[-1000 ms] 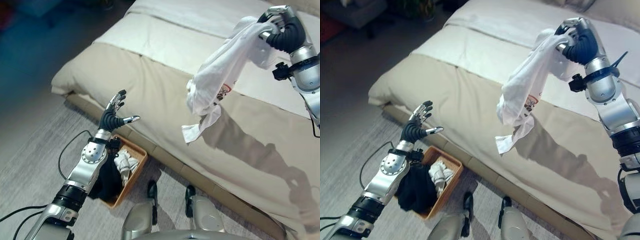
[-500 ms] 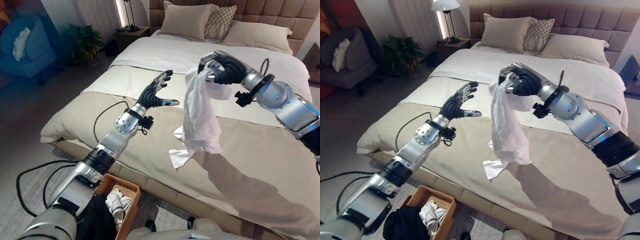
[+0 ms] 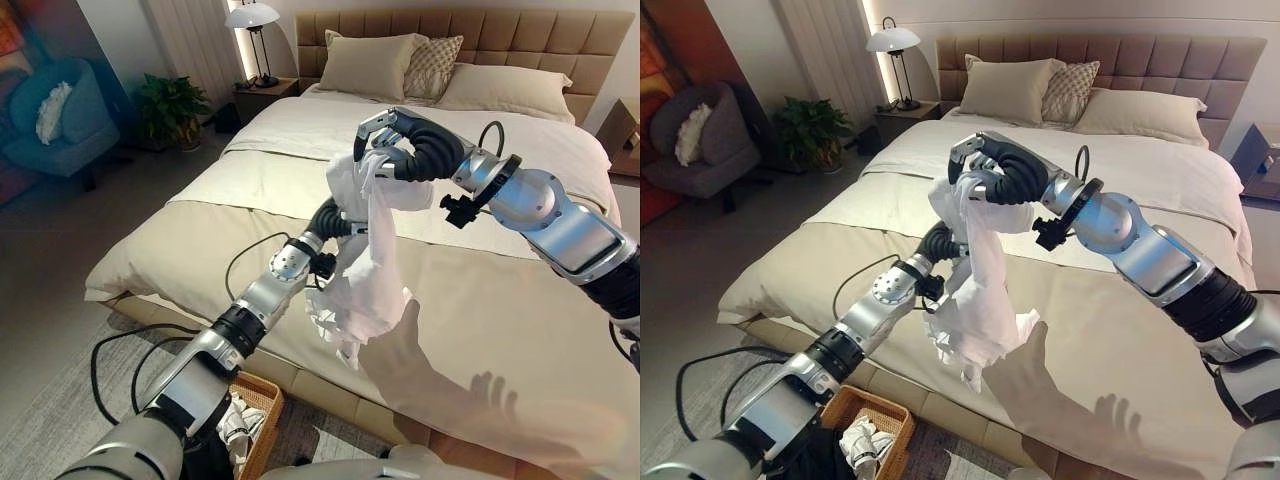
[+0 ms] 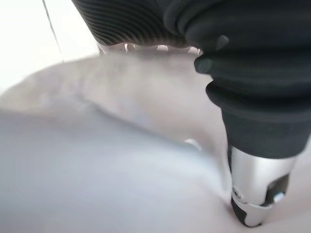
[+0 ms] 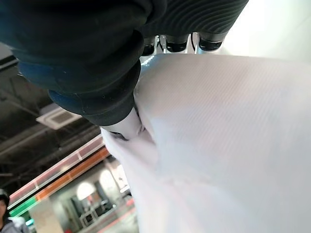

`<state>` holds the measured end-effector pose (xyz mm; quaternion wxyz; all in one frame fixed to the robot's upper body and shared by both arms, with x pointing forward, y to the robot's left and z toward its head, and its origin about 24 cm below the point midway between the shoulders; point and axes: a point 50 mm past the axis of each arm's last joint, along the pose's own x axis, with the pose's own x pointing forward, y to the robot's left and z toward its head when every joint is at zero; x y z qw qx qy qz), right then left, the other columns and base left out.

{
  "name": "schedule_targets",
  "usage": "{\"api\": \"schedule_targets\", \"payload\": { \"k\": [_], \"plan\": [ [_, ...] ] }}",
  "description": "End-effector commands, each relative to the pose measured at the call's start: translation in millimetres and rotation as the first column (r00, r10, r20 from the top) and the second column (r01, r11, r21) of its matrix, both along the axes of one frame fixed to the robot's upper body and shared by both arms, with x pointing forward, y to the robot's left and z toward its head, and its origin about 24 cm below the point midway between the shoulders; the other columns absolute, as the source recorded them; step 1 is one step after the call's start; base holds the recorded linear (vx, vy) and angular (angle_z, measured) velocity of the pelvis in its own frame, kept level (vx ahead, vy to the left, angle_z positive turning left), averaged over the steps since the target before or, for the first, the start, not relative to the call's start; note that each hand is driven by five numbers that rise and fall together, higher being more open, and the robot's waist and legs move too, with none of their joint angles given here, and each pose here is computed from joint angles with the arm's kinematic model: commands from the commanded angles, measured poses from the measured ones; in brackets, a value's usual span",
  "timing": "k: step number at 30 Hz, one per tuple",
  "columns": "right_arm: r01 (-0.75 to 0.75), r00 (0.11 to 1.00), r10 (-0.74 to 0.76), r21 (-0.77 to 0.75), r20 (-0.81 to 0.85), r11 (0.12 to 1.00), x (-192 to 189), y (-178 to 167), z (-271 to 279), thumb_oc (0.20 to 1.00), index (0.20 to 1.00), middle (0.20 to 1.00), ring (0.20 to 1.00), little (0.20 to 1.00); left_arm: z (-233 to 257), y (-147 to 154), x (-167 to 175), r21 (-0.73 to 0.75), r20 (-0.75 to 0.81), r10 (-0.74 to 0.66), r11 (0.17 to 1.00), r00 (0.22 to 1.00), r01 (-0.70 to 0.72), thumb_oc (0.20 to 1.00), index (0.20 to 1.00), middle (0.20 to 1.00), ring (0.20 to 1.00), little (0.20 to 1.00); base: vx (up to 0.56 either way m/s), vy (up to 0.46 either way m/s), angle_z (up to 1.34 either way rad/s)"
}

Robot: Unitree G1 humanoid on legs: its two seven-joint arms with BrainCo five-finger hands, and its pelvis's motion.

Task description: Pick up clothes into the bucket

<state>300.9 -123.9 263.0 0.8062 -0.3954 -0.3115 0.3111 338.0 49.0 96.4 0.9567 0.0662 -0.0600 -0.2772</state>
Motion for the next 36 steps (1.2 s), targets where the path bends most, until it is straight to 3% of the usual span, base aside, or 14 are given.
{"api": "schedule_targets", "payload": {
  "k": [1, 6, 8, 9, 10, 11, 16, 19, 20, 21, 22, 27, 31, 36],
  "plan": [
    [-0.133, 0.973, 0.098, 0.159, 0.208, 0.978, -21, 10, 52, 0.200, 0.200, 0.200, 0.200, 0.200, 0, -31, -1, -0.055, -0.119, -0.192, 0.981, 0.974, 0.187, 1.000, 1.000, 1.000, 1.000, 1.000, 0.01, 0.018, 0.06],
    [-0.141, 0.972, 0.104, 0.167, 0.212, 0.976, -19, 13, 54, 0.200, 0.200, 0.200, 0.200, 0.200, 7, -39, -14, -0.095, -0.209, -0.408, 0.913, 0.889, 0.397, 1.000, 1.000, 1.000, 1.000, 1.000, 0.01, 0.010, 0.02],
    [-0.138, 0.973, 0.099, 0.177, 0.208, 0.975, -17, 13, 54, 0.200, 0.200, 0.200, 0.200, 0.200, 10, -37, -15, -0.108, -0.218, -0.434, 0.901, 0.874, 0.421, 1.000, 1.000, 1.000, 1.000, 1.000, 0.00, 0.000, 0.00],
    [-0.126, 0.973, 0.086, 0.182, 0.214, 0.975, -15, 12, 55, 0.200, 0.200, 0.200, 0.200, 0.200, 10, -36, -19, -0.162, -0.250, -0.483, 0.876, 0.839, 0.455, 0.944, 0.944, 0.944, 0.944, 0.944, 0.00, 0.000, 0.00],
    [-0.120, 0.972, 0.080, 0.176, 0.219, 0.977, -13, 13, 55, 0.200, 0.200, 0.200, 0.200, 0.200, 9, -37, -23, -0.189, -0.271, -0.517, 0.856, 0.812, 0.481, 0.376, 0.376, 0.376, 0.376, 0.376, 0.02, 0.031, 0.00],
    [-0.112, 0.974, 0.072, 0.181, 0.214, 0.977, -11, 13, 54, 0.200, 0.200, 0.200, 0.200, 0.200, 6, -39, -27, -0.241, -0.297, -0.552, 0.833, 0.779, 0.498, 0.200, 0.200, 0.200, 0.200, 0.200, 0.00, 0.000, 0.00],
    [-0.007, 0.970, -0.032, 0.161, 0.240, 0.987, 3, 4, 53, 0.200, 0.200, 0.200, 0.200, 0.200, -1, -30, -34, -0.366, -0.318, -0.596, 0.795, 0.737, 0.484, 0.200, 0.200, 0.200, 0.200, 0.200, 0.00, 0.000, 0.00],
    [0.080, 0.962, -0.118, 0.159, 0.246, 0.984, 12, -9, 49, 0.200, 0.200, 0.200, 0.200, 0.200, -5, -19, -34, -0.421, -0.311, -0.573, 0.798, 0.758, 0.431, 0.200, 0.200, 0.200, 0.200, 0.200, 0.00, 0.000, 0.00],
    [0.109, 0.959, -0.147, 0.164, 0.241, 0.981, 15, -13, 46, 0.454, 0.454, 0.454, 0.454, 0.454, -7, -14, -33, -0.443, -0.312, -0.561, 0.800, 0.767, 0.405, 0.200, 0.200, 0.200, 0.200, 0.200, 0.00, 0.000, 0.00],
    [0.150, 0.953, -0.190, 0.179, 0.236, 0.972, 19, -20, 43, 0.545, 0.545, 0.545, 0.545, 0.545, -10, -10, -33, -0.473, -0.316, -0.548, 0.799, 0.774, 0.372, 0.200, 0.200, 0.200, 0.200, 0.200, 0.00, 0.000, 0.00],
    [0.179, 0.949, -0.220, 0.189, 0.227, 0.966, 21, -26, 39, 1.000, 1.000, 1.000, 1.000, 1.000, -14, -4, -34, -0.484, -0.321, -0.531, 0.804, 0.784, 0.346, 0.200, 0.200, 0.200, 0.200, 0.200, 0.00, 0.000, 0.00],
    [0.316, 0.915, -0.357, 0.221, 0.185, 0.923, 30, -53, 22, 1.000, 1.000, 1.000, 1.000, 1.000, -26, 25, -34, -0.547, -0.344, -0.444, 0.811, 0.827, 0.207, 0.200, 0.200, 0.200, 0.200, 0.200, 0.00, 0.006, 0.03],
    [0.466, 0.860, -0.500, 0.244, 0.101, 0.850, 37, -90, 2, 1.000, 1.000, 1.000, 1.000, 1.000, -32, 88, -34, -0.482, -0.361, -0.267, 0.873, 0.893, 0.066, 0.200, 0.200, 0.200, 0.200, 0.200, 0.00, 0.010, 0.06],
    [0.560, 0.815, -0.579, 0.233, 0.015, 0.795, 37, -119, -17, 1.000, 1.000, 1.000, 1.000, 1.000, -24, 178, -42, -0.275, -0.344, 0.021, 0.954, 0.939, -0.122, 0.200, 0.200, 0.200, 0.200, 0.200, 0.01, 0.015, 0.04]
  ]
}}
